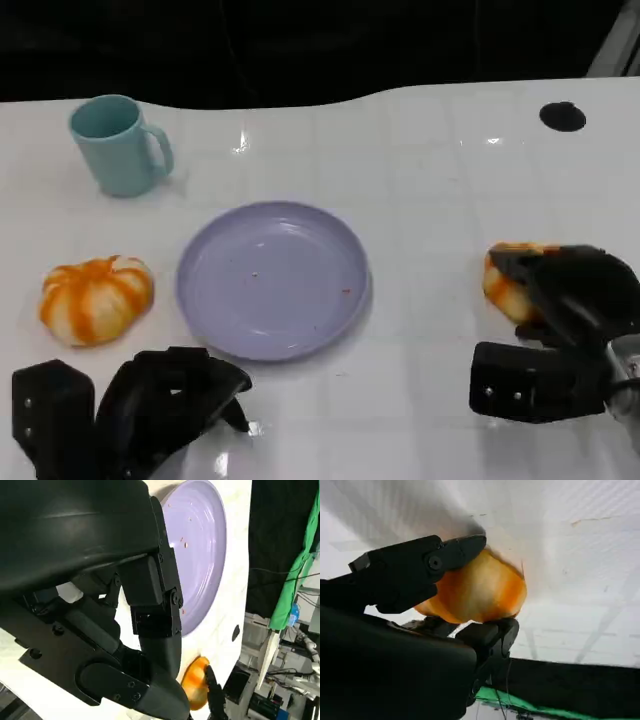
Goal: Grasp the bread from the table and place it into the plate.
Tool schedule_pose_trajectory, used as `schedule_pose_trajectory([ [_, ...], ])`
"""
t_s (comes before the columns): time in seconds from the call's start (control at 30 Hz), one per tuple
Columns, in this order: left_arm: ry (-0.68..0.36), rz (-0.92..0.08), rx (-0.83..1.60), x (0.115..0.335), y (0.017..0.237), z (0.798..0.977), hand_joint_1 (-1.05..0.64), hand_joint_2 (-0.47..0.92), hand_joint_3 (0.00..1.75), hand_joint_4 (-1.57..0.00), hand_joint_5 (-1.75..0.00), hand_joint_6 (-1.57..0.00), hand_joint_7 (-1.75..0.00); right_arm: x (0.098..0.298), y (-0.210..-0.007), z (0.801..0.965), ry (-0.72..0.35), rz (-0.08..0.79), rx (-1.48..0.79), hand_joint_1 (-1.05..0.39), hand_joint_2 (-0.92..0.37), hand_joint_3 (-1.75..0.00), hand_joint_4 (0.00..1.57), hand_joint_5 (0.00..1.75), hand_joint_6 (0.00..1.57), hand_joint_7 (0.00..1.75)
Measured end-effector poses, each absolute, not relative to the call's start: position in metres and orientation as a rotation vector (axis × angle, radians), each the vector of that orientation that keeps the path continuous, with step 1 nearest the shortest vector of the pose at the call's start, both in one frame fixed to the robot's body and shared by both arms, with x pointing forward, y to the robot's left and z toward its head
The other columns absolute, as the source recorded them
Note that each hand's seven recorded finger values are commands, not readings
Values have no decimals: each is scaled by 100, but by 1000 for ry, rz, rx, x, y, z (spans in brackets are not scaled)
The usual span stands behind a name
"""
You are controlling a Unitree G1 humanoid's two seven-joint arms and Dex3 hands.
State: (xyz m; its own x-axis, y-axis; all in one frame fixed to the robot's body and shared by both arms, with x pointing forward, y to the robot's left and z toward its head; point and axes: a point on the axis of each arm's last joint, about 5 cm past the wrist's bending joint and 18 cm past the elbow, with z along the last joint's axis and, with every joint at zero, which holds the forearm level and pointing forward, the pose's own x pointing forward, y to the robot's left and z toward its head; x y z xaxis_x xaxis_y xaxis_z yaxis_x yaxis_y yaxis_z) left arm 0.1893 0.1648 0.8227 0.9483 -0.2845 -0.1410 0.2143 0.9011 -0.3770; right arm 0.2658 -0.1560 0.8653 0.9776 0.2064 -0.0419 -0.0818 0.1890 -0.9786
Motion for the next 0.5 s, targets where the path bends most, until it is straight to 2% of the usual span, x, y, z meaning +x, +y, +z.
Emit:
schedule_pose_trajectory([
  [0.03,195,-260,-366,189,165,823,-105,60,25,-90,-150,-157,-30,267,-156,865,-129,196,-1363,-11,-92,-7,90,167,129,35],
  [0.1,194,-259,-366,189,165,823,-105,60,25,-90,-150,-157,-30,267,-156,864,-166,186,-1356,-10,-91,-11,88,173,95,109],
  [0.13,194,-259,-366,189,165,823,-105,60,25,-90,-150,-157,-30,267,-156,863,-182,180,-1352,-10,-90,-13,87,174,82,138],
  [0.2,194,-259,-366,189,165,823,-105,60,25,-90,-150,-157,-31,267,-156,862,-210,168,-1344,-10,-89,-15,88,174,76,152],
  [0.27,195,-261,-365,189,165,823,-105,60,26,-90,-150,-157,-31,266,-157,859,-233,154,-1340,-11,-84,-19,91,175,79,147],
  [0.33,195,-262,-364,189,165,823,-105,60,26,-90,-150,-157,-31,265,-157,857,-256,137,-1339,-11,-81,-27,91,175,78,151],
  [0.4,195,-262,-363,189,165,823,-105,60,26,-90,-151,-157,-31,265,-158,855,-276,120,-1342,-12,-65,-58,89,175,77,152],
  [0.5,195,-262,-364,189,165,823,-105,60,27,-90,-151,-157,-31,267,-158,854,-311,91,-1349,-10,-53,-75,89,175,73,164],
])
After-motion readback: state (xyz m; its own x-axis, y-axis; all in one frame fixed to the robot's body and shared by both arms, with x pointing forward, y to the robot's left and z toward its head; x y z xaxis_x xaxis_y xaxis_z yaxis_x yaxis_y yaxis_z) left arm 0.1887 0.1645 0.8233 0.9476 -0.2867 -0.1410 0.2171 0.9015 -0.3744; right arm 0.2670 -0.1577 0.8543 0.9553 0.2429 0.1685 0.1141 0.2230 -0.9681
